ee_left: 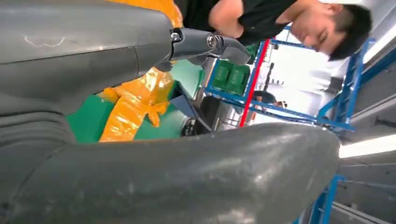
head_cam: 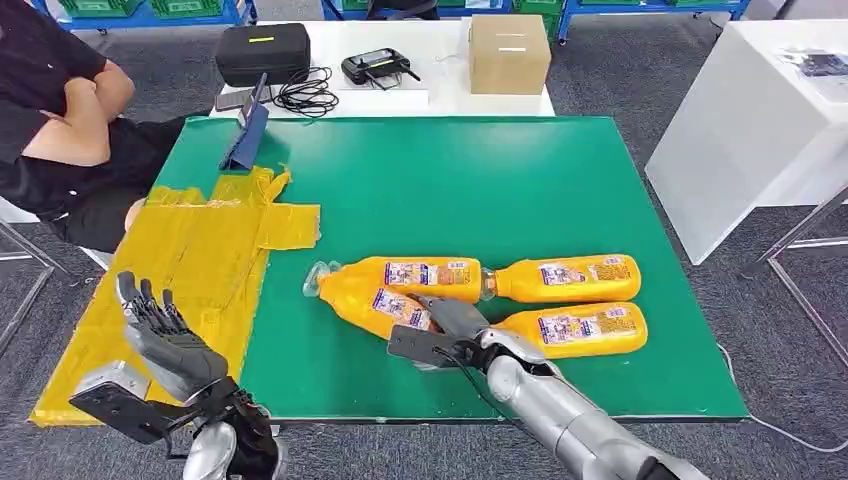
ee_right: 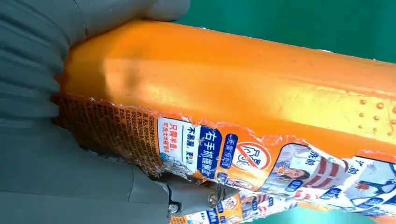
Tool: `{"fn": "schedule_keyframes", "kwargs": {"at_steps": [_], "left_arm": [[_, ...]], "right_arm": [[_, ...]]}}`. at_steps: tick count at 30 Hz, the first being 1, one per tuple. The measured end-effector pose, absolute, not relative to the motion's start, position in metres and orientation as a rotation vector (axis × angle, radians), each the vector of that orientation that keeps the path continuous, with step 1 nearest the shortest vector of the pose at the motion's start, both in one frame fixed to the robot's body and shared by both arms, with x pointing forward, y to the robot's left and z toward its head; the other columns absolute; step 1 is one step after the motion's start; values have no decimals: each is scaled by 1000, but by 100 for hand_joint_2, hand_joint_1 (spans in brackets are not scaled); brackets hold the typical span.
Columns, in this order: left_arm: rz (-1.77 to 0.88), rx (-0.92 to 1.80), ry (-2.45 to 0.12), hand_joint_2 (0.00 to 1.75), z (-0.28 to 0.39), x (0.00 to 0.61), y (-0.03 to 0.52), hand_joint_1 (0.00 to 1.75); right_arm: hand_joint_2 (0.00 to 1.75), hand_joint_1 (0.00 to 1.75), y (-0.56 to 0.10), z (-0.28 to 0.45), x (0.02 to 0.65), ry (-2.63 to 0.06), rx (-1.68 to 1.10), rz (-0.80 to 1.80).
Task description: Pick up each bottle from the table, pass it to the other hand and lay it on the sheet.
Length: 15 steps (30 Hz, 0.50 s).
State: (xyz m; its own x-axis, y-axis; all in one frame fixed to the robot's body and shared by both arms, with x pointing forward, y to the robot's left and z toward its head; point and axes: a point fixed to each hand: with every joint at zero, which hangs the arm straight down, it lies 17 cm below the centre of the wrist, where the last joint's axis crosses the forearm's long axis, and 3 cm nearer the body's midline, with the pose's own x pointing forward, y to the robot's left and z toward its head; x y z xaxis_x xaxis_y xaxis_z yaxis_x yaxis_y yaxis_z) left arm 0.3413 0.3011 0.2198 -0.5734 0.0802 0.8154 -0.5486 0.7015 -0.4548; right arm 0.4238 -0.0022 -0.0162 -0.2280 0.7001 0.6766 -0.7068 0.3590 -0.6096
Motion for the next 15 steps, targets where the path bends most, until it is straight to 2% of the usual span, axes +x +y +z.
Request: {"fn": "schedule_keyframes", "kwargs": {"at_steps": [5, 7, 10, 15], "left_arm": [[922, 375, -2038, 175, 233, 332, 306, 0], [905, 245, -2074, 175, 237, 337, 294, 0], [753, -96, -2120, 175, 234, 357, 244, 0], [533, -318, -2071, 175, 211, 368, 185, 0]], "right_arm": [[175, 175, 13, 23, 419, -1511, 139, 983], [175, 175, 24, 42, 404, -1608, 183, 906], [175, 175, 39, 82, 387, -1735, 244, 803], [175, 175, 48, 122, 371, -1833, 305, 750]]}}
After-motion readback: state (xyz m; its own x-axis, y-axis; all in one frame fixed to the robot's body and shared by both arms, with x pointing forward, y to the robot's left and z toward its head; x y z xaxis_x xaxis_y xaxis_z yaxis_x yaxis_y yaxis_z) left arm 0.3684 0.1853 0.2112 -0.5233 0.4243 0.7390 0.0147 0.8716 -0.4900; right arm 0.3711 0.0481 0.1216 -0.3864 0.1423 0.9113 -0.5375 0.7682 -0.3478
